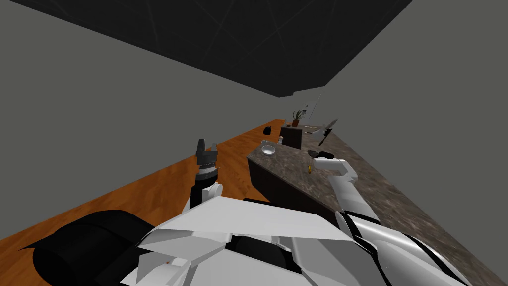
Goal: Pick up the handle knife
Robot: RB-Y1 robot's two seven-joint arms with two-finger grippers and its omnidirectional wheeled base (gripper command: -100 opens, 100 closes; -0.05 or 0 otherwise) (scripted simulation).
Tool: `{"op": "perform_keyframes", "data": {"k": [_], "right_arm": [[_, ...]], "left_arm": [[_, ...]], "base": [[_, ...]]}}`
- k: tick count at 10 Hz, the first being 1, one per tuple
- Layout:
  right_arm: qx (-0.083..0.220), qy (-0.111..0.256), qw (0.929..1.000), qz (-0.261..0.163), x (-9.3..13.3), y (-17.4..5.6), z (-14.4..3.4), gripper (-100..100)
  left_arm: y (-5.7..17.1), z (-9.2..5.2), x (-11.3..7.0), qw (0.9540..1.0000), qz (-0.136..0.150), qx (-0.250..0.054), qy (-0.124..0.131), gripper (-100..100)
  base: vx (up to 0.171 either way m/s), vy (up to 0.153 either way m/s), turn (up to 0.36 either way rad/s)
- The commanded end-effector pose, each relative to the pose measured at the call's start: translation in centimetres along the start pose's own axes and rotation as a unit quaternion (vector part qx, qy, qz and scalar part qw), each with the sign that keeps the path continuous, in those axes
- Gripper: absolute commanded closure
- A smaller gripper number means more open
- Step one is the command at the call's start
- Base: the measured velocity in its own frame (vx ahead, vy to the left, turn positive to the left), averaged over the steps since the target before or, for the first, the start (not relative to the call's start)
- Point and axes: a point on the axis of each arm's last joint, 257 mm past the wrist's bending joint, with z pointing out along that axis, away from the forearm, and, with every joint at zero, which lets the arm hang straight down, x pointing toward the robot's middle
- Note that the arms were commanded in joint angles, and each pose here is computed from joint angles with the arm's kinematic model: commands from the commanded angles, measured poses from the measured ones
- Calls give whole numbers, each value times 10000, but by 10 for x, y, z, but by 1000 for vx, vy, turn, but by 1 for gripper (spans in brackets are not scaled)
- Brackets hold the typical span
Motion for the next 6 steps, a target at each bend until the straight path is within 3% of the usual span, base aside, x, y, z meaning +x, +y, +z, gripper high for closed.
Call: {"op": "perform_keyframes", "data": {"k": [1,2,3,4,5,6], "right_arm": [[299,110,9995,-82,-5,-14,6,-100],[451,233,9987,-79,3,-24,7,-100],[602,251,9978,-153,-9,-29,9,-100],[807,423,9957,-146,3,-44,11,-100],[976,477,9939,-206,-6,-52,12,-100],[1171,649,9908,-197,6,-67,14,-100]], "left_arm": [[0,0,0,10000,0,0,0,0],[0,0,0,10000,0,1,0,0],[0,0,0,10000,0,0,0,0],[0,0,0,10000,-1,1,0,0],[0,0,0,10000,0,0,0,0],[0,0,0,10000,0,0,0,0]], "base": [[-19,-16,122],[-26,-30,108],[-43,-44,241],[-36,-42,161],[-28,-25,230],[-22,-25,114]]}}
